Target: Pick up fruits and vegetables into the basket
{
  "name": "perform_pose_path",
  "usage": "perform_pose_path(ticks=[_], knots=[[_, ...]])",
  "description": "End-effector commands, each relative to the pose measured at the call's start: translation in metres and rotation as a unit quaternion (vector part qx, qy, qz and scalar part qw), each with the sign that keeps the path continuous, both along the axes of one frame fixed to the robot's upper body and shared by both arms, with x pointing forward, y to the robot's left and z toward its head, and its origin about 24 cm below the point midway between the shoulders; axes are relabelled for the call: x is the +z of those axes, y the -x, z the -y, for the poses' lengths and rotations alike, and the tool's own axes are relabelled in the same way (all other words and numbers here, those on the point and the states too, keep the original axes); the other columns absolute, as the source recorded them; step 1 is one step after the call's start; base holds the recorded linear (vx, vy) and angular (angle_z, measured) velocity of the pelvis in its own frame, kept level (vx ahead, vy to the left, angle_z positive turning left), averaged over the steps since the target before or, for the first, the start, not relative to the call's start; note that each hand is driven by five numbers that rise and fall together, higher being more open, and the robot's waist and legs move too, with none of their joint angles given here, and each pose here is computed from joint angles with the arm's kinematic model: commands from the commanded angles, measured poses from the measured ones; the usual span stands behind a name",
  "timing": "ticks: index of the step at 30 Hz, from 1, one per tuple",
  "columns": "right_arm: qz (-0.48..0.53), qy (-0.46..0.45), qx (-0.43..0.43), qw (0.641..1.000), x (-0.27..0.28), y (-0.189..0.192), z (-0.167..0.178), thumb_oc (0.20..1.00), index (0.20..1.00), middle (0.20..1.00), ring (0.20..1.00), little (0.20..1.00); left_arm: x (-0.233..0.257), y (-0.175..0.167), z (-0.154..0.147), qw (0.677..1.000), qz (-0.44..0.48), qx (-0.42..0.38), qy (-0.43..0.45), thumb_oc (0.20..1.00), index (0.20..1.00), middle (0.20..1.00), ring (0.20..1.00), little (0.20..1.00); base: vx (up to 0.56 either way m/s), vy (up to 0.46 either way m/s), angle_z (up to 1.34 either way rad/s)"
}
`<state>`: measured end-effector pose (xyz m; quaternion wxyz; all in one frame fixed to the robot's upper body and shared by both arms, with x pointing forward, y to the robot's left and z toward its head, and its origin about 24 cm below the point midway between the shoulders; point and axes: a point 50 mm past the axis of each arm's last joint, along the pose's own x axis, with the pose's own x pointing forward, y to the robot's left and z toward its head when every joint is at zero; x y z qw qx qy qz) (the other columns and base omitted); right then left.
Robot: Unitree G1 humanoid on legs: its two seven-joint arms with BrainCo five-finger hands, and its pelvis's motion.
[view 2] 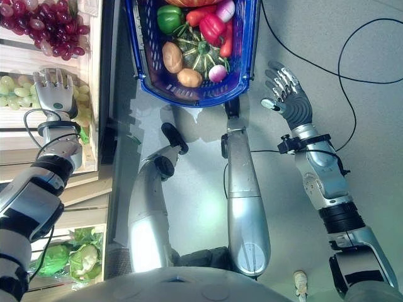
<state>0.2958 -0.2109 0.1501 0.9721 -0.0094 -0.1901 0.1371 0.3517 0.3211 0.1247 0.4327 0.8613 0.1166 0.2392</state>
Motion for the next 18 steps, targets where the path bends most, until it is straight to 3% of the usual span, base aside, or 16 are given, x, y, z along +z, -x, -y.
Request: perform_pose_path(ticks=[1, 11, 17, 18], knots=[[0.037, -0.025, 0.029, 0.999, 0.0096, 0.0072, -0.011, 1.0, 1.0, 1.0, 1.0, 1.0, -0.0238, 0.0412, -0.0573, 0.983, -0.067, 0.17, 0.036, 1.0, 1.0, 1.0, 1.0, 1.0, 0.0, 0.0, 0.0], [0.043, -0.027, 0.033, 0.998, 0.0132, 0.0035, -0.0137, 1.0, 1.0, 1.0, 1.0, 1.0, -0.024, 0.0458, -0.0591, 0.97, -0.092, 0.226, 0.013, 1.0, 1.0, 1.0, 1.0, 1.0, 0.0, 0.007, -0.01], [0.049, -0.027, 0.031, 0.998, 0.0155, 0.0031, -0.0145, 1.0, 1.0, 1.0, 1.0, 1.0, -0.0264, 0.0435, -0.0545, 0.973, -0.095, 0.212, 0.001, 1.0, 1.0, 1.0, 1.0, 1.0, 0.0, 0.0, 0.0], [0.05, -0.026, 0.03, 0.998, 0.0155, 0.0033, -0.0144, 1.0, 1.0, 1.0, 1.0, 1.0, -0.028, 0.0435, -0.0538, 0.974, -0.095, 0.204, -0.002, 0.63, 0.63, 0.63, 0.63, 0.63, 0.0, 0.0, 0.0]])
